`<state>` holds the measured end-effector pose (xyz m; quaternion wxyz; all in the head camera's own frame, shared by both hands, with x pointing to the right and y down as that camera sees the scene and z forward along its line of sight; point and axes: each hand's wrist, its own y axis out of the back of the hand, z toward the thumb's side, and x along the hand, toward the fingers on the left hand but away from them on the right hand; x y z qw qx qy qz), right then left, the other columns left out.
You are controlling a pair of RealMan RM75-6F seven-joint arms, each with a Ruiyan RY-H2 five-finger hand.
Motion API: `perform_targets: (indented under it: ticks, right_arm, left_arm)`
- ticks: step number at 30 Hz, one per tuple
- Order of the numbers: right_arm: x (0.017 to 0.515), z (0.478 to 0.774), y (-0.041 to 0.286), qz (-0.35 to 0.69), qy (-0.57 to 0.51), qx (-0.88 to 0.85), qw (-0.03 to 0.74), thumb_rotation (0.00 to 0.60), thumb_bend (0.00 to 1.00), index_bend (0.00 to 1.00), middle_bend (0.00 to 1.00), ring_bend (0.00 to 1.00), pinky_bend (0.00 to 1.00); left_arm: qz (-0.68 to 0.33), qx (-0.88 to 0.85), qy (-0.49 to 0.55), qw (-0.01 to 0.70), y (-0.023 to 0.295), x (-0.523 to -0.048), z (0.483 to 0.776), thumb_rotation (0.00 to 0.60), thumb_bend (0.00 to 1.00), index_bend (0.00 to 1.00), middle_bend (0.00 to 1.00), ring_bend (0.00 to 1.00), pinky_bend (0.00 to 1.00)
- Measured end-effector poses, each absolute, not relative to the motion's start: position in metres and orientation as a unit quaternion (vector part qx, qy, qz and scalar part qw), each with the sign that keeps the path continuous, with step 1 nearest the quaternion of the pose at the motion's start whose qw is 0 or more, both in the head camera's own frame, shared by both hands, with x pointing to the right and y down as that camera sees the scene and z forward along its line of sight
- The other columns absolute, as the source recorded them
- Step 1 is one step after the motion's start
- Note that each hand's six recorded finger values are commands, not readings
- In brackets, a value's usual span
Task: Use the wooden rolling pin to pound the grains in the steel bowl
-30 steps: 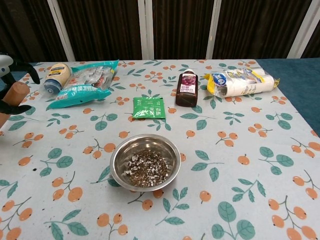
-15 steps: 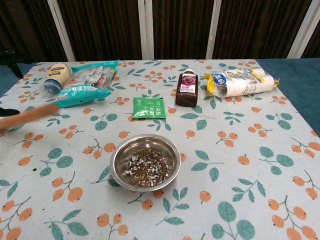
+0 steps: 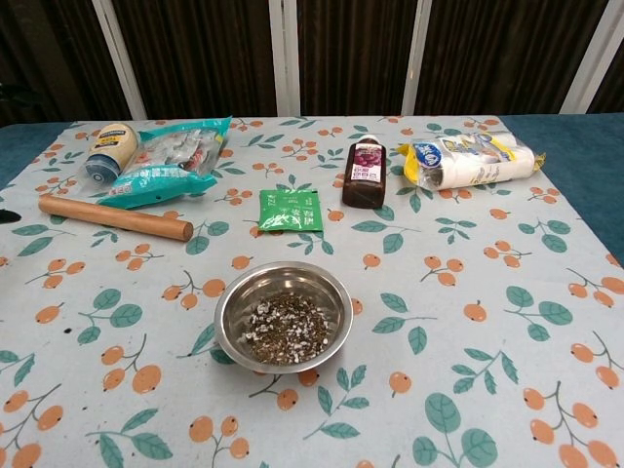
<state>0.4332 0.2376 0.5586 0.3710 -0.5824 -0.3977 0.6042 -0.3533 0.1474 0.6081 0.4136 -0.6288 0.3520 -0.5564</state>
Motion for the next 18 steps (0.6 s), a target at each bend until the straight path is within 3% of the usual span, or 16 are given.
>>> perform_targets:
  ticks: [9, 18]
  right_arm:
    - [0.433, 0.557, 0.236, 0.602, -0.397, -0.581, 0.377, 0.600, 0.37, 0.00, 0.00, 0.00, 0.00]
    - [0.428, 0.554, 0.235, 0.589, -0.397, -0.581, 0.397, 0.600, 0.37, 0.00, 0.00, 0.00, 0.00]
  left_arm:
    - [-0.562, -0.607, 0.383, 0.412, 0.171, -0.393, 0.573, 0.600, 0.16, 0.09, 0.03, 0.00, 0.00]
    - [-0.576, -0.578, 0.393, 0.424, 0.229, -0.449, 0.546, 0.600, 0.16, 0.02, 0.00, 0.00, 0.00]
